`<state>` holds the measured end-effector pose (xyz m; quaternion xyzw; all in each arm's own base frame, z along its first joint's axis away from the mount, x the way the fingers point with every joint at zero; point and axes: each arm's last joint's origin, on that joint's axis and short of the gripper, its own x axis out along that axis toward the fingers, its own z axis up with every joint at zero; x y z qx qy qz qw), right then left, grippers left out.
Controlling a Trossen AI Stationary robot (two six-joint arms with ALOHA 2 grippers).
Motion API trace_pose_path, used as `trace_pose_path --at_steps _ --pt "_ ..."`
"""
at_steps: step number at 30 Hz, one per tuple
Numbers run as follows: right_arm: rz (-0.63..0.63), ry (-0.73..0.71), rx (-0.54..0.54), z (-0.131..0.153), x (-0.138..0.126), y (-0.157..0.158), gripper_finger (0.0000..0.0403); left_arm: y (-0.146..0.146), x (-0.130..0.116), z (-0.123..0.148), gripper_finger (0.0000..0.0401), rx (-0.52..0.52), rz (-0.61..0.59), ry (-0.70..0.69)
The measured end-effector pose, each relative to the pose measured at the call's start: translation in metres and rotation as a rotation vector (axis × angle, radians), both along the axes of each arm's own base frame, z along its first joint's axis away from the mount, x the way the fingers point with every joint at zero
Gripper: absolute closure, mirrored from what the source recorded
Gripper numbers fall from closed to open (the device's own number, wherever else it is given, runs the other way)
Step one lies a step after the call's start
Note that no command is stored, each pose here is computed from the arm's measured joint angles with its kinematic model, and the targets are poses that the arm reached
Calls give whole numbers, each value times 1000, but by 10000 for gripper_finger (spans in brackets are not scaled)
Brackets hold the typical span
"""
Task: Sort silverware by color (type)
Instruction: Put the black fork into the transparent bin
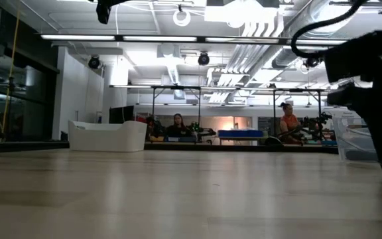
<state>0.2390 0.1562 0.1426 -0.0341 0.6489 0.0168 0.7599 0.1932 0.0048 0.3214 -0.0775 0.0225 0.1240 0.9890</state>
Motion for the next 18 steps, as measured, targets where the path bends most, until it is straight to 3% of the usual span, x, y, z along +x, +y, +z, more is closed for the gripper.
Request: trace_pose_path --at_steps 6,11,18 --pt "-66 10 6 -9 -7 -5 251 0 0 0 401 -7 0 0" --pt "-48 -15 25 -10 -5 -3 255 0 0 0 401 -7 0 0" --pt "-66 -19 36 -10 -4 -2 292 0 0 0 401 -7 0 1"
